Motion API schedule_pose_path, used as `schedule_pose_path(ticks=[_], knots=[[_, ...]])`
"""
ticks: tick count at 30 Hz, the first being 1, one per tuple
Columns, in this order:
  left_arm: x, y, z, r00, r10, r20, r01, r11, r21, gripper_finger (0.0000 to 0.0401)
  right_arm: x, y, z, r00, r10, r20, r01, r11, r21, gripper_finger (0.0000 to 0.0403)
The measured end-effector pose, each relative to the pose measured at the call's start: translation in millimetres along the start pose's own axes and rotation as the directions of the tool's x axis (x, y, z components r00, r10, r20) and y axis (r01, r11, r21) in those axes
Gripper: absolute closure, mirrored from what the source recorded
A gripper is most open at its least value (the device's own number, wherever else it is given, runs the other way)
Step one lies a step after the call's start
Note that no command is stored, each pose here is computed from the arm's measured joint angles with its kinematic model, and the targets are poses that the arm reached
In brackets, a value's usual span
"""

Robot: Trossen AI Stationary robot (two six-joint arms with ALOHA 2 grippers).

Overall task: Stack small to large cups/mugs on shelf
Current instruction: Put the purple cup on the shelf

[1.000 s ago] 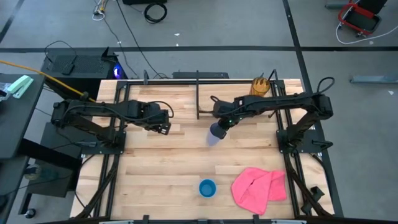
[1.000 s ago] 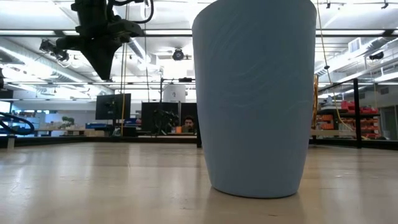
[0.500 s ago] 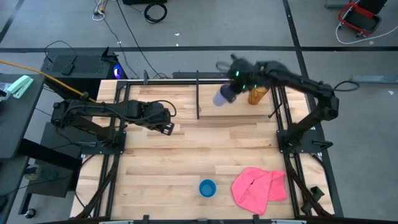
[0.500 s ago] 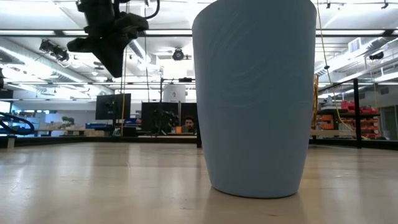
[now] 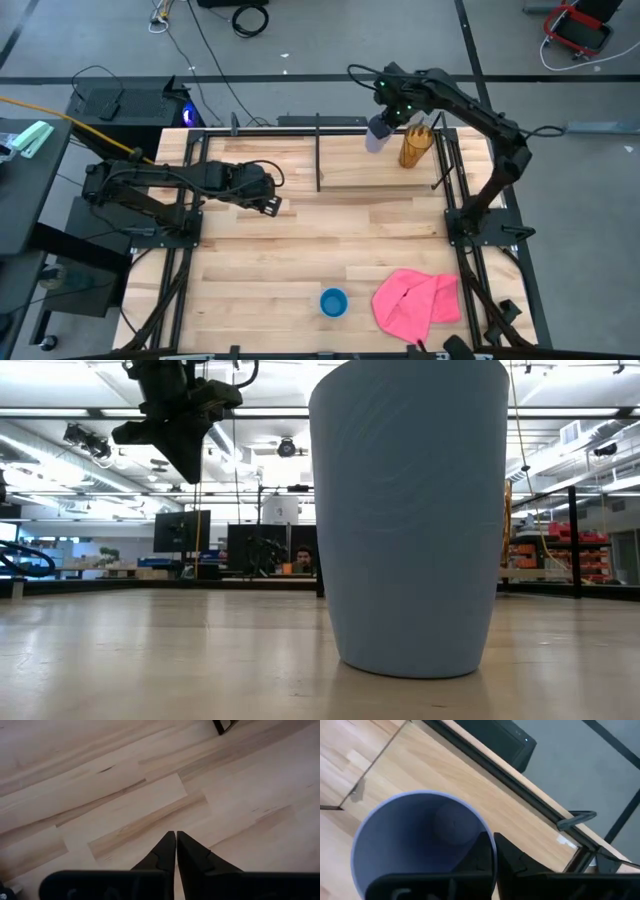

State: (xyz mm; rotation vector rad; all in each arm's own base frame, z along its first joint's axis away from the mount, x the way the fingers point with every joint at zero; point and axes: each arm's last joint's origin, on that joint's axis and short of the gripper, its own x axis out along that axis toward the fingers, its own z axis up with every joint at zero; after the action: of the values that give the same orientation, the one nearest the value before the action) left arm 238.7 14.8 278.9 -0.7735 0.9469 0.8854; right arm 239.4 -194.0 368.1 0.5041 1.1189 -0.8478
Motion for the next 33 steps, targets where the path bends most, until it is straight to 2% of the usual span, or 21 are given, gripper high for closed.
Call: schedule_pose_path(ticks=[12, 19, 25, 29, 33], knots=[[-0.2, -5.3, 3.2, 0.998, -0.05, 0.035, 0.049, 0.998, 0.043, 0.0386, 44.7, 15.3, 12.4, 0.993, -0.02, -0.112, 0.012, 0.997, -0.078, 0.04], [-0.2, -5.3, 3.2, 0.998, -0.05, 0.037, 0.047, 0.996, 0.072, 0.0377, 46.1, 15.4, 14.2, 0.996, -0.025, -0.085, 0.018, 0.997, -0.074, 0.04], [-0.2, -5.4, 3.3, 0.998, -0.05, 0.038, 0.047, 0.995, 0.087, 0.0382, 62.7, 12.9, -8.0, 0.994, -0.021, -0.106, 0.013, 0.997, -0.077, 0.04], [-0.1, -5.3, 3.5, 0.998, -0.05, 0.039, 0.046, 0.995, 0.087, 0.0387, 51.9, 9.1, -18.7, 1.0, 0.021, -0.01, -0.022, 0.999, -0.048, 0.04], [0.1, -5.3, 4.1, 0.998, -0.051, 0.041, 0.047, 0.994, 0.098, 0.0384, 54.1, 3.0, -27.2, 0.999, 0.022, -0.036, -0.022, 0.999, -0.023, 0.04]])
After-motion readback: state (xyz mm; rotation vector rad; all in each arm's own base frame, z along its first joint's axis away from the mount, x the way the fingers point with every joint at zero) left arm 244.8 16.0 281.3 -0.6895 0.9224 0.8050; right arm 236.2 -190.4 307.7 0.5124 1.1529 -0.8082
